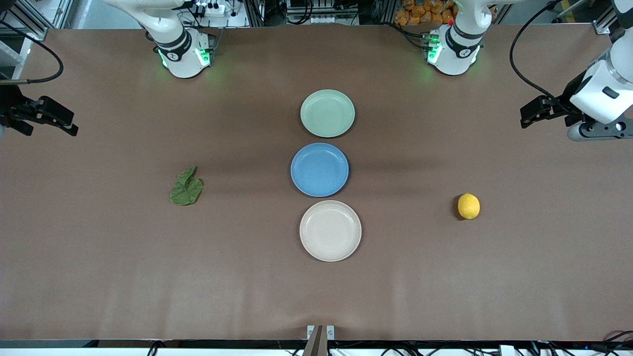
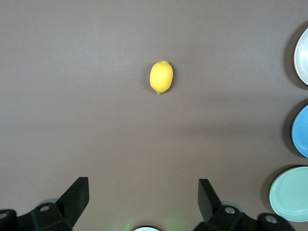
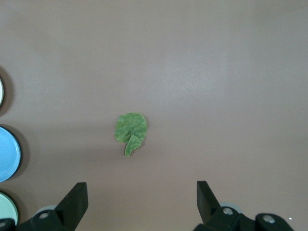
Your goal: Place lemon and lettuce in plates
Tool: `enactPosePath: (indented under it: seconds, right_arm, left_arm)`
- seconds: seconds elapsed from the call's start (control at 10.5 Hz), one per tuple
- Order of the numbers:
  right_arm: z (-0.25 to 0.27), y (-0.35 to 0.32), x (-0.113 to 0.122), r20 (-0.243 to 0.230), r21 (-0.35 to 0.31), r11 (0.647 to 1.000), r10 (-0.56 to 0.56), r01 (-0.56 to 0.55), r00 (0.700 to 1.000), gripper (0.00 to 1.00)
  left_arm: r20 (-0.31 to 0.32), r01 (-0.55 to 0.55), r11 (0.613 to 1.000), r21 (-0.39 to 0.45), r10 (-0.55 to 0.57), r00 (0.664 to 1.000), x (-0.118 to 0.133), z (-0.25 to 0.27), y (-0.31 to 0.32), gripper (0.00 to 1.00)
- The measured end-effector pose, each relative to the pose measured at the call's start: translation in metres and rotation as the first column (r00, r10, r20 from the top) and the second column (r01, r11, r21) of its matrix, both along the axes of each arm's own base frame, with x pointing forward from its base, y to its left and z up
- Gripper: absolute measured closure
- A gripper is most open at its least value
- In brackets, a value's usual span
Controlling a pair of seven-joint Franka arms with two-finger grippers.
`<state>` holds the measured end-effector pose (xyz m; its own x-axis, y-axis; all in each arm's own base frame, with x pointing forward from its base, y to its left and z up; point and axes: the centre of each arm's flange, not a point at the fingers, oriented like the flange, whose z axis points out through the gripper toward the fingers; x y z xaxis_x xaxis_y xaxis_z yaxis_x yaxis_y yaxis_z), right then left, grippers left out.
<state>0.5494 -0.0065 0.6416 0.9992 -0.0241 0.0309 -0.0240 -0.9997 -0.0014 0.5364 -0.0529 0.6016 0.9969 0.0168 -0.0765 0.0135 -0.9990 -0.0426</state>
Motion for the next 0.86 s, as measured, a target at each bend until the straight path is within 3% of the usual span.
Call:
enactPosePath:
  seconds: [0.86]
  right_arm:
    - [-0.0033,0.0002,-0.0006,-0.014,0.000,1.000,0.000,0.000,1.000,0.00]
  left_arm:
    - [-0.011,0.000,1.000,0.000,0.000,1.000,0.0035,-0.0063,0.0000,0.00]
